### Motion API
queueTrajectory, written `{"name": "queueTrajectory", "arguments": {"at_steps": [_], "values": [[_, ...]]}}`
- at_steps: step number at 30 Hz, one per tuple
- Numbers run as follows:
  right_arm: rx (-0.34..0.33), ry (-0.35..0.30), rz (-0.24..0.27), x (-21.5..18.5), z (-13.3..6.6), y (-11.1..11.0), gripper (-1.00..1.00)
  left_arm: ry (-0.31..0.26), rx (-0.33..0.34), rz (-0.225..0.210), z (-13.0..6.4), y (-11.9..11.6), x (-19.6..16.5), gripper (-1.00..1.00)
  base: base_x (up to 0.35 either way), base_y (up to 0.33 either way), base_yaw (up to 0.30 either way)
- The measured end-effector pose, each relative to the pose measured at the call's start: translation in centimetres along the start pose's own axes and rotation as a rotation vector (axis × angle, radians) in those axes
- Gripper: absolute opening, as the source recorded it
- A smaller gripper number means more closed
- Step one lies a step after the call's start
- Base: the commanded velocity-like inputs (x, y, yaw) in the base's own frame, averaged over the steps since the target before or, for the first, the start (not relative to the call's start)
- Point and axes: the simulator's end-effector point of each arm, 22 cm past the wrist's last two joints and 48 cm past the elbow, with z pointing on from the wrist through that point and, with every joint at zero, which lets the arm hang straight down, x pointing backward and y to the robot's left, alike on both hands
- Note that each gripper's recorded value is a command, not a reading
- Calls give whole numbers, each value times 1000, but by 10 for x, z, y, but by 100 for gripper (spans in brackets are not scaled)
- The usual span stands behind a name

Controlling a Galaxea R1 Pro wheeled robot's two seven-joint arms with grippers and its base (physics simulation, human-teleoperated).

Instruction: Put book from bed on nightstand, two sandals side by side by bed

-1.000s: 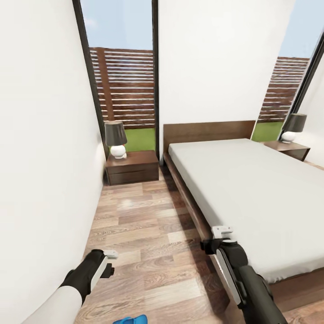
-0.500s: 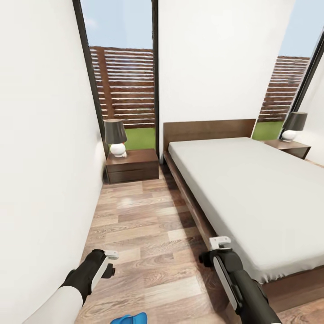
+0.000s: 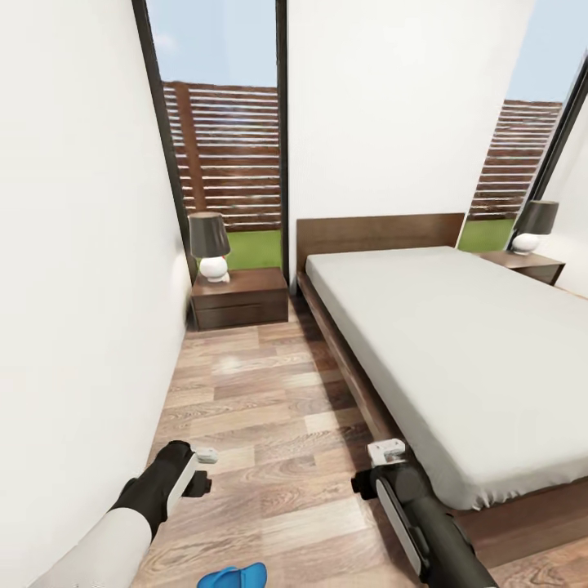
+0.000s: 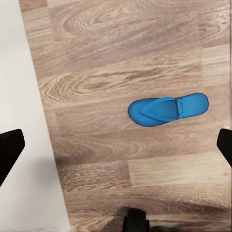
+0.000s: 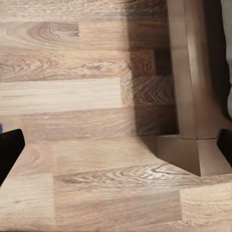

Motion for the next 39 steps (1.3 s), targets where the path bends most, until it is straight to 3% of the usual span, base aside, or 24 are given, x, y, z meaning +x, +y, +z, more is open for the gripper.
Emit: {"name": "queueTrajectory", "arguments": {"at_steps": [3,9,13,15,19,27,29,31,34,37,39], "values": [[-7,2,-22,5,5,8,100,40,29,19,-1,-7,4,100,0,0,0],[-23,5,-46,15,15,19,100,49,48,77,4,-12,4,100,0,0,0],[-48,8,-53,21,22,27,100,50,39,140,10,-11,7,100,0,0,0],[-48,8,-53,24,25,28,100,50,39,140,14,-11,9,100,0,0,0],[-74,12,-57,31,31,35,100,49,24,207,21,-14,13,100,0,0,0],[-88,41,-64,52,48,42,100,46,-2,287,36,-18,21,100,0,0,0],[-88,61,-67,62,55,43,100,43,-20,338,41,-22,24,100,0,0,0],[-89,65,-69,67,59,44,100,43,-28,358,45,-23,27,100,0,0,0],[-89,66,-78,72,64,47,100,44,-58,442,52,-24,34,100,0,0,0],[-95,1,-75,52,58,49,100,63,-9,515,60,-39,48,100,0,0,0],[-95,-147,-60,1,29,46,100,74,3,590,64,-44,55,100,0,0,0]]}}
